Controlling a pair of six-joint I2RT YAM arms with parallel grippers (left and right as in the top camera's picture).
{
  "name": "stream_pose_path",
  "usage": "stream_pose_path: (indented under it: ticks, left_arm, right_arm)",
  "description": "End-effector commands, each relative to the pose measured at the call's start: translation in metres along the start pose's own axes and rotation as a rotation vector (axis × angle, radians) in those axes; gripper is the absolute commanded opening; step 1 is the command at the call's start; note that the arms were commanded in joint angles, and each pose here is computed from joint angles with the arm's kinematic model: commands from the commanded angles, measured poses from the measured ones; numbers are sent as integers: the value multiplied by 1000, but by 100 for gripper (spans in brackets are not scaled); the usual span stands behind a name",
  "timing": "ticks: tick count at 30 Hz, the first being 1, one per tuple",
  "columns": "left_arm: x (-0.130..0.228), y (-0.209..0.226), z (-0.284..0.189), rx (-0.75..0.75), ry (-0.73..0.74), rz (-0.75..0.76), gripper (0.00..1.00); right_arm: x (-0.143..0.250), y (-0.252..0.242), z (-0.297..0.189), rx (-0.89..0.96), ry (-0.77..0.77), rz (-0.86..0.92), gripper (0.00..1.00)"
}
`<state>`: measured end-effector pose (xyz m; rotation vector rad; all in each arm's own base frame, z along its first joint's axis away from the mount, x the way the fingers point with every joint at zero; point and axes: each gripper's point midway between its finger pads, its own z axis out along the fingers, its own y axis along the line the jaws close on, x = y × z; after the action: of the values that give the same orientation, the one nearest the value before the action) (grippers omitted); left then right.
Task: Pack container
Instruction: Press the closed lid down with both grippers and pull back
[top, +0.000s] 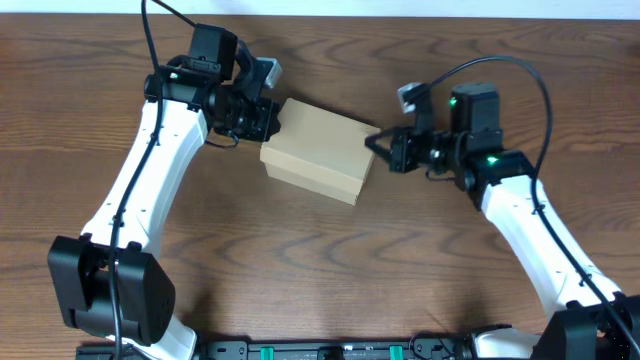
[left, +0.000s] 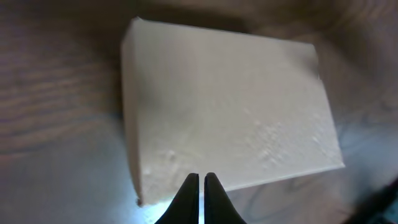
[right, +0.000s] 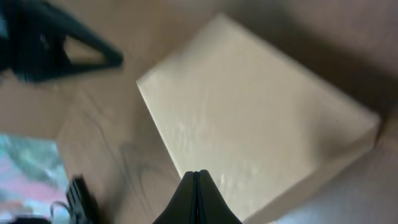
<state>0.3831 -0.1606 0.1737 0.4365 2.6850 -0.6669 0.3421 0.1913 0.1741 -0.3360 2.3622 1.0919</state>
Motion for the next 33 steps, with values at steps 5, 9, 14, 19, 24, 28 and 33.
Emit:
stream_pose_path:
  ticks: [5,9,14,19,24,28,33]
  left_arm:
    - [22,21,29,-39,17,-41,6]
    - [36,30,48,-38,20,-96,6]
    - [49,33,57,-38,44,-111,6]
    - [50,33,57,-38,46,-127,6]
    - [47,32,51,-39,28,-133,6]
    - [37,29,32,-45,-32,-123,6]
    - [22,47,4,-72,-131,-162,6]
  right_arm:
    - [34,-7,27,92,126,-79,1]
    - [47,-22,37,156,177,-62,1]
    - [64,-37,48,173,245,-24,1]
    - [70,-40,52,170,268,-7,1]
    - [62,-32,44,160,238,-20,1]
    - [48,-28,30,210,179,-42,1]
    - [36,-55,11,428,97,45,1]
